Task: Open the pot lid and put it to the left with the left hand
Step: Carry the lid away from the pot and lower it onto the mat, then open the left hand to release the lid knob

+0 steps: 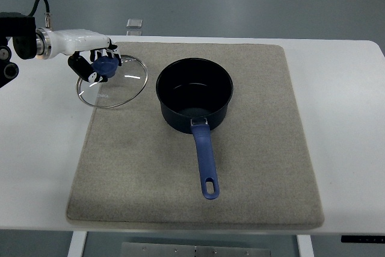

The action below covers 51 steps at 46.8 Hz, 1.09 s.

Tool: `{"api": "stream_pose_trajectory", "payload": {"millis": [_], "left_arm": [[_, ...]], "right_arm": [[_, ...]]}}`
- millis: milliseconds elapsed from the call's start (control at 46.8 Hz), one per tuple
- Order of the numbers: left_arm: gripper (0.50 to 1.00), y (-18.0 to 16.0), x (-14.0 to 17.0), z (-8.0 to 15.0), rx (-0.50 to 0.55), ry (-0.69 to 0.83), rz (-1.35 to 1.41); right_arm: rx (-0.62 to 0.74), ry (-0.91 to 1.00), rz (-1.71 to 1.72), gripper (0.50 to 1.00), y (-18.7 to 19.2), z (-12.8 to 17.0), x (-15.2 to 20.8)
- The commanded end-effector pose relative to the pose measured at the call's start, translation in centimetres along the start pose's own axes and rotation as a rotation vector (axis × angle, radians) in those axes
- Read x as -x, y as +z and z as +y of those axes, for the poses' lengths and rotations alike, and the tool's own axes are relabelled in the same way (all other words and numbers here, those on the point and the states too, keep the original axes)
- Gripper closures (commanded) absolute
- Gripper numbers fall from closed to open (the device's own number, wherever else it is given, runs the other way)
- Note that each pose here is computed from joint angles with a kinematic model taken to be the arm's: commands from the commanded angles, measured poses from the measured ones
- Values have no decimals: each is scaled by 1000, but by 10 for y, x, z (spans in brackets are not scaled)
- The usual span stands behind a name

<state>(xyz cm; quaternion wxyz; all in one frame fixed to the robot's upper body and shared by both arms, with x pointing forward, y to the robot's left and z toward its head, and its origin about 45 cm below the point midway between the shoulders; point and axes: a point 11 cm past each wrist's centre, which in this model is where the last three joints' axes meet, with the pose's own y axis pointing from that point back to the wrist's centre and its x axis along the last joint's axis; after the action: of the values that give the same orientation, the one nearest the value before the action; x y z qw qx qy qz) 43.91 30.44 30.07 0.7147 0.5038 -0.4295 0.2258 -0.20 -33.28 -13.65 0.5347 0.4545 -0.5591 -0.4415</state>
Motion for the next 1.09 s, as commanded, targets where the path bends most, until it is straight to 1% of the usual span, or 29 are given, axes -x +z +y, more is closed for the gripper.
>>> {"api": "stream_pose_trajectory", "payload": {"millis": [0, 171, 385, 535, 642, 684, 749, 813, 877, 963, 984, 1048, 1070], "left_arm": [[1000, 1, 8, -6, -1, -8, 2], [1000, 4, 21, -17, 1, 24, -12], [1000, 10, 25, -26, 11, 27, 1], [1000, 8, 26, -27, 5, 25, 5], [851, 10, 26, -28, 11, 26, 6], [815, 10, 27, -28, 10, 25, 6], [740, 10, 27, -28, 10, 25, 7], [675, 10, 26, -28, 12, 27, 9], [632, 10, 25, -28, 13, 28, 11], [547, 11, 25, -28, 16, 29, 18], [538, 10, 26, -28, 15, 28, 18], [534, 10, 26, -28, 14, 28, 20], [521, 10, 26, -28, 14, 28, 20]], "right_arm": [[0, 0, 0, 585, 0, 0, 0], [0, 0, 0, 585, 0, 0, 0], [0, 0, 0, 585, 0, 0, 0], [0, 0, 0, 585, 0, 0, 0], [0, 0, 0, 585, 0, 0, 0], [0, 0, 0, 585, 0, 0, 0], [0, 0, 0, 585, 0, 0, 0], [-2, 0, 0, 585, -1, 0, 0], [0, 0, 0, 585, 0, 0, 0], [0, 0, 0, 585, 0, 0, 0], [0, 0, 0, 585, 0, 0, 0], [0, 0, 0, 585, 0, 0, 0], [0, 0, 0, 585, 0, 0, 0]]}}
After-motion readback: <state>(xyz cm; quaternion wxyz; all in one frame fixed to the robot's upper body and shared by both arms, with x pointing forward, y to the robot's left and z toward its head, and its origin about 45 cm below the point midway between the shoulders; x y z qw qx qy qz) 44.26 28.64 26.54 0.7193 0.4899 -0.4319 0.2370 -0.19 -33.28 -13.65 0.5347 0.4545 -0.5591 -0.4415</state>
